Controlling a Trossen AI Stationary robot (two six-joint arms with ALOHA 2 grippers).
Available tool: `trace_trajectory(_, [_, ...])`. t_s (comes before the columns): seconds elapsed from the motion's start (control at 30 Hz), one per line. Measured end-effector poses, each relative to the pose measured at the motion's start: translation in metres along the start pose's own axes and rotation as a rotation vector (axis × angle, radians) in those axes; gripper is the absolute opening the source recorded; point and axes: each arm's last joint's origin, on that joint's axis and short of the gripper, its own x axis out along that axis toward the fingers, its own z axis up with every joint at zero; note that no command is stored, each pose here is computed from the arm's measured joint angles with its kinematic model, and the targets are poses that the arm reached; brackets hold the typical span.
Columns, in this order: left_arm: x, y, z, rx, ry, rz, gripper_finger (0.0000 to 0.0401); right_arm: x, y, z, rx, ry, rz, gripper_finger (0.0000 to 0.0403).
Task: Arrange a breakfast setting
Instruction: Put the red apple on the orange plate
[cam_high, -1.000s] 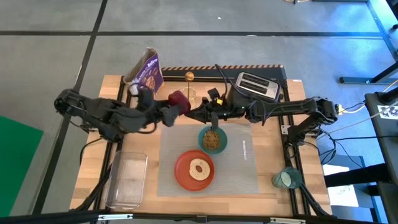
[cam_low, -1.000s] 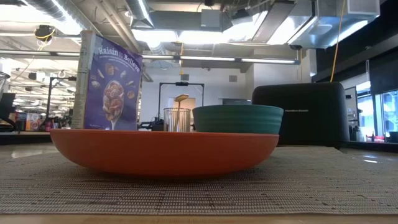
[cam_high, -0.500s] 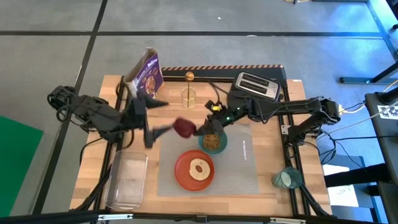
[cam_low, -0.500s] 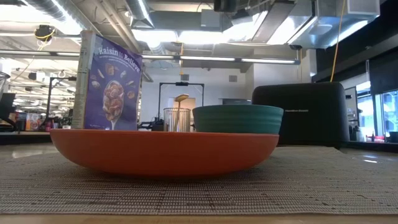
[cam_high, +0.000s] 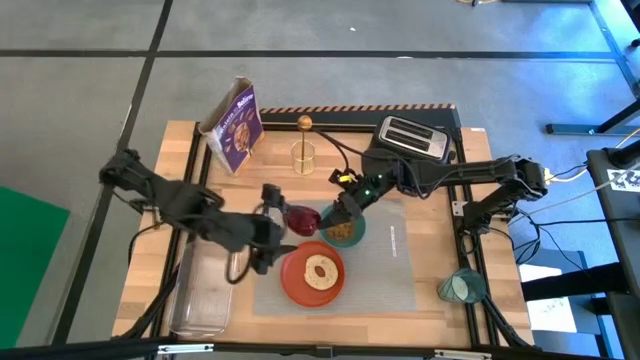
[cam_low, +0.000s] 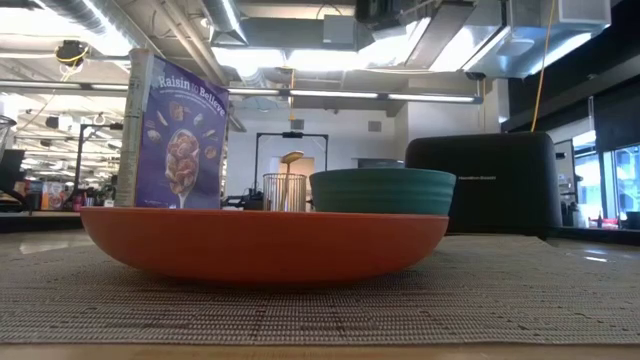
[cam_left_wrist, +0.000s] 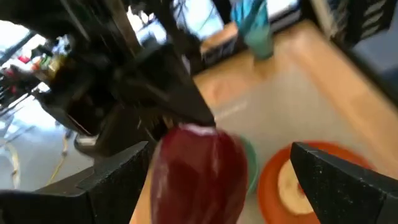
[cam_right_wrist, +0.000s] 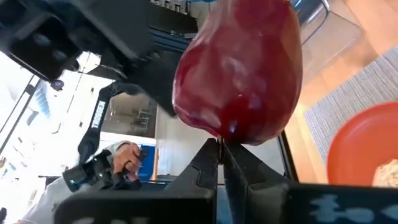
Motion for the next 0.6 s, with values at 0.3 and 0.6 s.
trace_trajectory(0.3, [0.025, -0.001, -0.008, 0.078, 0.123, 0.093, 0.0383, 0.0, 0.0, 0.0, 0.016, -0.01, -0.001, 0.0])
trace_trajectory(0.6, [0.028, 0.004, -0.011, 0.081, 0.136, 0.037, 0.0376, 0.0, 0.0, 0.0, 0.015, -0.01, -0.002, 0.0])
